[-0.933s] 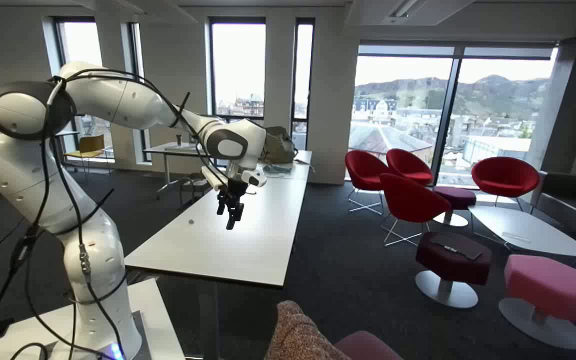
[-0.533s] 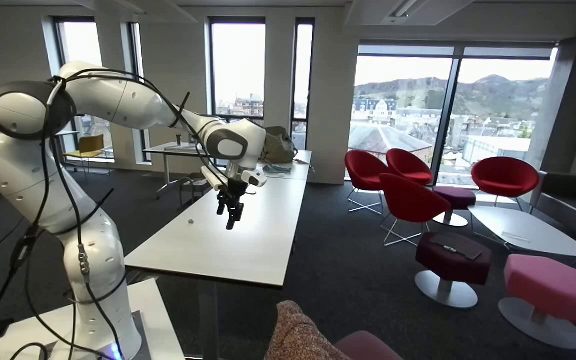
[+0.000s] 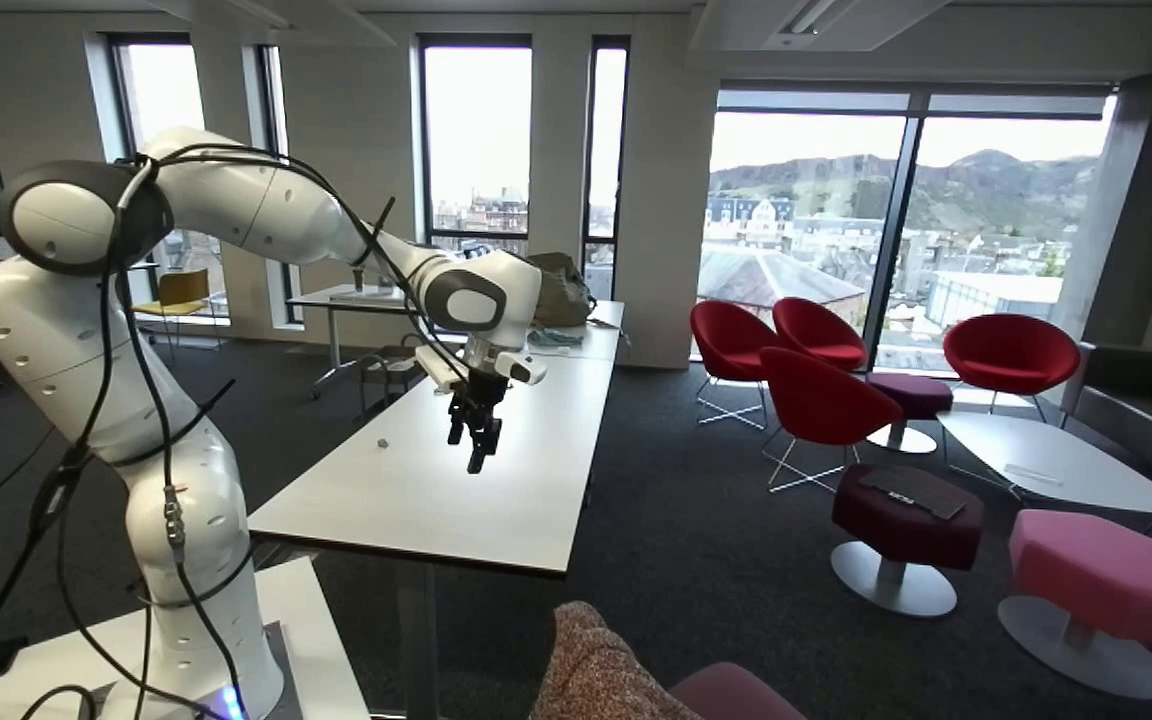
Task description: Remove the sweater from the chair and put it on the table
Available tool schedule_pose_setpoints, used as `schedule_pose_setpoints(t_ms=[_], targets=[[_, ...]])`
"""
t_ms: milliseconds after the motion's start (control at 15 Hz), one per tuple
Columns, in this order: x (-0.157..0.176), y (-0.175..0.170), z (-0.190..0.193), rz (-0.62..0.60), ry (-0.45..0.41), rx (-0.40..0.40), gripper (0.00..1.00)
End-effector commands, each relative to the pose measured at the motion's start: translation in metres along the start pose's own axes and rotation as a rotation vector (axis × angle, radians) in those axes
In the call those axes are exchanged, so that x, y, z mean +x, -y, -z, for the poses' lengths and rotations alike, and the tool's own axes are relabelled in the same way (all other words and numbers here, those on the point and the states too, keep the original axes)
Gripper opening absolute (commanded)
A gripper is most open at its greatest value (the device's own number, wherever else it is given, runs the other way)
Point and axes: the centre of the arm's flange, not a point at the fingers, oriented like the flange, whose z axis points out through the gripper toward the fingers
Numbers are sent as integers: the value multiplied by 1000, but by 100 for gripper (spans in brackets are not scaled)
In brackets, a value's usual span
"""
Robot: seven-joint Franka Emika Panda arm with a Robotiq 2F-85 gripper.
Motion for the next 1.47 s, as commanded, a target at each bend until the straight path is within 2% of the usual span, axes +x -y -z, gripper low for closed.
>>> schedule_pose_setpoints(t_ms=[0,133,267,333,400,600,933,1133,1400], targets=[[56,-38,-19,-34,-43,-144,100],[79,-49,-34,-69,-114,-236,100],[96,-51,-55,-86,-112,-288,100],[98,-49,-65,-142,-53,-274,100],[78,-49,-57,-89,-90,-245,100],[91,-48,-77,-127,-53,-253,100],[96,-48,-77,-109,-66,-270,100],[99,-41,-101,-28,-49,-338,100],[97,-30,-157,108,41,-543,100]])
